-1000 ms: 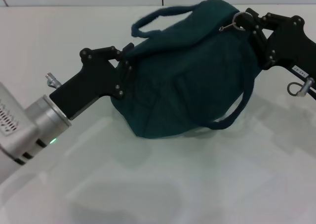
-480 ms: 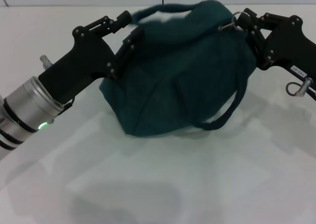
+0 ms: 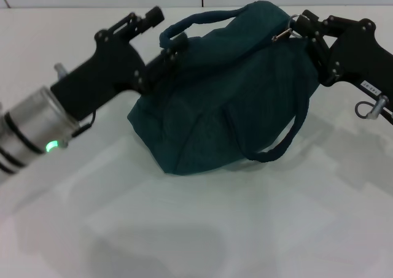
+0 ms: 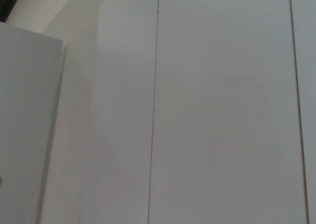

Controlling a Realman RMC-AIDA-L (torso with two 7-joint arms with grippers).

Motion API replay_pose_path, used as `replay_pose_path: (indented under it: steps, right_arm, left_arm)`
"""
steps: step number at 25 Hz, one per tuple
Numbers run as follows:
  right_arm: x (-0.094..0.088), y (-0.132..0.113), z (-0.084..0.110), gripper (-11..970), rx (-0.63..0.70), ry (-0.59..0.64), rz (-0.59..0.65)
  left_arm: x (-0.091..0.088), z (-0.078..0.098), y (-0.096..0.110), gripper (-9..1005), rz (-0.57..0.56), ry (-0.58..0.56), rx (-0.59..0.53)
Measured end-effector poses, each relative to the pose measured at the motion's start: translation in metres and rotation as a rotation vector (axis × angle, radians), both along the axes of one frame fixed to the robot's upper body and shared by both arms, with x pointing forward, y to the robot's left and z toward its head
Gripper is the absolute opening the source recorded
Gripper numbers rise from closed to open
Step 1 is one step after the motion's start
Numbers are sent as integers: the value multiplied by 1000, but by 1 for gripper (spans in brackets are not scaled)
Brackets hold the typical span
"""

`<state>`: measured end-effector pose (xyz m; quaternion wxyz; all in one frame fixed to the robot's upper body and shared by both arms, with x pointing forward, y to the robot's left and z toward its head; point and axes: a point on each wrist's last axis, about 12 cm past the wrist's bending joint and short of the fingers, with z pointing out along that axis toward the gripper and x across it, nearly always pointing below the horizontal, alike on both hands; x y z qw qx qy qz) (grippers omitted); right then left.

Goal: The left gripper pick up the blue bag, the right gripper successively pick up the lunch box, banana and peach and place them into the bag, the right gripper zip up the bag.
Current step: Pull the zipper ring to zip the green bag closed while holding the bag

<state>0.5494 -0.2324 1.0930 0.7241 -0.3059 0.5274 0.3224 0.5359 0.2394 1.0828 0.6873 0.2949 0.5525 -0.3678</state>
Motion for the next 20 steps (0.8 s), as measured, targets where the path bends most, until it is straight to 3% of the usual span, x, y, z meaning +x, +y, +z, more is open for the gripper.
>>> replay_pose_path:
  steps: [4,10,15,20]
  right_arm:
    - [0,0,0,34,-3,3,-2]
    - [0,0,-1,33,-4,4,-2]
    - [0,0,-1,33,-6,3,1]
    - [0,0,-1,33,-7,3,2]
  left_arm:
    - [17,17,1,586,-117,96,60]
    - [40,52,-9,586,-290,236,179]
    - [52,62,-20,587,-298,299,241]
    - [62,59,-34,582,-257,345,319]
